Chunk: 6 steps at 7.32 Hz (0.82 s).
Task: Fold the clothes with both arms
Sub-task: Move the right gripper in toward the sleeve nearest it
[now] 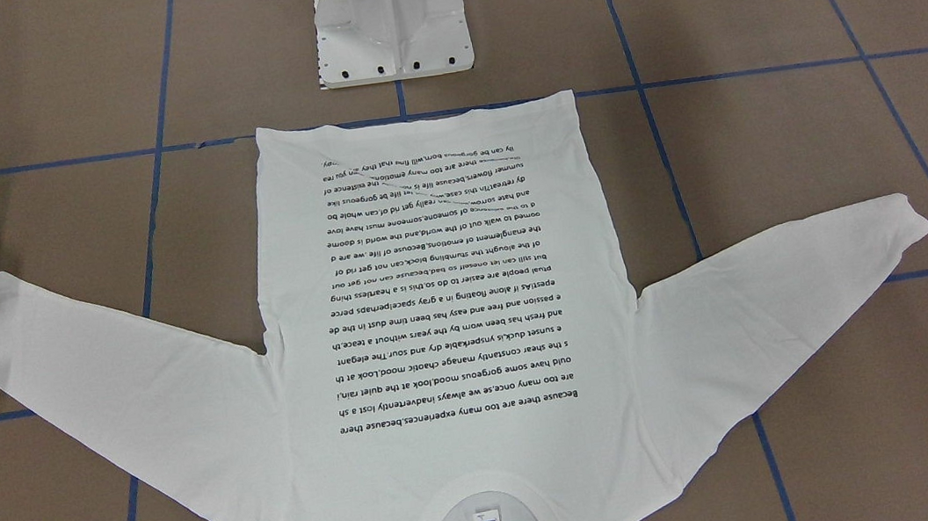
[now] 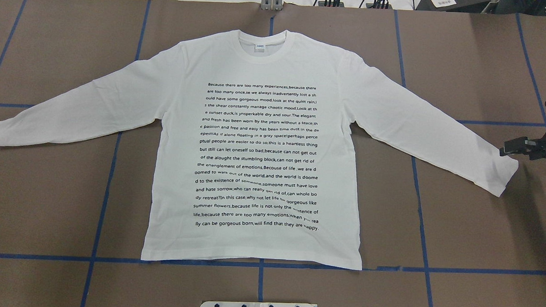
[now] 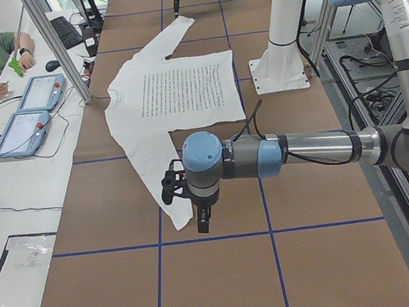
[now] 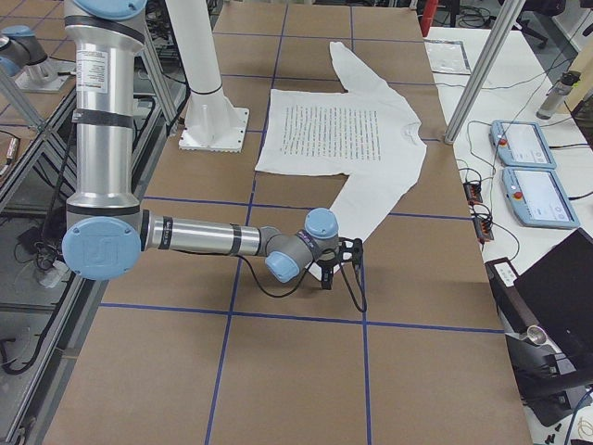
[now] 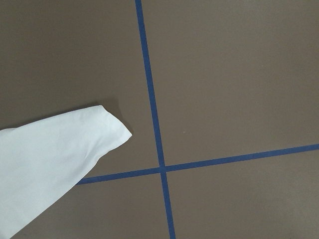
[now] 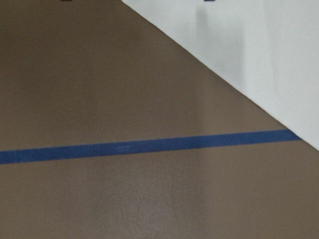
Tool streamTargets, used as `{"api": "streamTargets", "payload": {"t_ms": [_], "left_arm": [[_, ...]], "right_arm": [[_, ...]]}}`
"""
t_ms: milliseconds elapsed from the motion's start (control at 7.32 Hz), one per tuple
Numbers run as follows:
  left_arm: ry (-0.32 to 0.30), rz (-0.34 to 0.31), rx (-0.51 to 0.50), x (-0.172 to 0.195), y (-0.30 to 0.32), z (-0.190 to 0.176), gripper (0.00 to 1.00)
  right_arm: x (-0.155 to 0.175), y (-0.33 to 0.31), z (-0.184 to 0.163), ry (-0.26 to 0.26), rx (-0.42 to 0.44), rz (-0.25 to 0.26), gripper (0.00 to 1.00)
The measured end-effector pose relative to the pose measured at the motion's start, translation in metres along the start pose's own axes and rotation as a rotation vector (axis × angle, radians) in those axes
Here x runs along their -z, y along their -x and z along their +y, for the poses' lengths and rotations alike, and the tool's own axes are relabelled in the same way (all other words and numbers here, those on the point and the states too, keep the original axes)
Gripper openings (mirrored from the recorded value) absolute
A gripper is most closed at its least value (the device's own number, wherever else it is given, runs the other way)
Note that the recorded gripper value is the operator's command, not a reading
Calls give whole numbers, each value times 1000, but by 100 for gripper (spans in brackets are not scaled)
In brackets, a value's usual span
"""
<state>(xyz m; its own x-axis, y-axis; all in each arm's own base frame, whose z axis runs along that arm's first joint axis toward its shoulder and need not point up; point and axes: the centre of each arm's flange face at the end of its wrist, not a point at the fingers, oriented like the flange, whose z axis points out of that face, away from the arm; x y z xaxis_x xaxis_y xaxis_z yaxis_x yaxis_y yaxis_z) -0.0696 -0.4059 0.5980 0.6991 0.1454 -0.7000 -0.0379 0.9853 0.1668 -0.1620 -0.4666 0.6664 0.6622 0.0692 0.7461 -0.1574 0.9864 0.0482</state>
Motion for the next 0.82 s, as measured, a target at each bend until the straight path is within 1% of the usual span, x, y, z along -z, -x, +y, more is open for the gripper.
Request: {"api": "streamTargets", "payload": {"t_ms": [137,273,410,546,683,819], "left_arm": [[1,0,1,0,0,0,100],[2,0,2,-1,1,1,100],[2,0,2,-1,1,1,100],[4,0,4,-1,1,1,100],[5,0,5,-2,2,2,100],[5,0,5,-2,2,2,100]], "right_arm": [[-6,0,3,12,2,4,75],[-10,0,5,20,4,6,68],[-12,0,7,25,6,7,56],[-12,1,7,27,7,7,38],[-12,1,8,29,7,7,28],[-12,0,9,29,8,6,11]]}}
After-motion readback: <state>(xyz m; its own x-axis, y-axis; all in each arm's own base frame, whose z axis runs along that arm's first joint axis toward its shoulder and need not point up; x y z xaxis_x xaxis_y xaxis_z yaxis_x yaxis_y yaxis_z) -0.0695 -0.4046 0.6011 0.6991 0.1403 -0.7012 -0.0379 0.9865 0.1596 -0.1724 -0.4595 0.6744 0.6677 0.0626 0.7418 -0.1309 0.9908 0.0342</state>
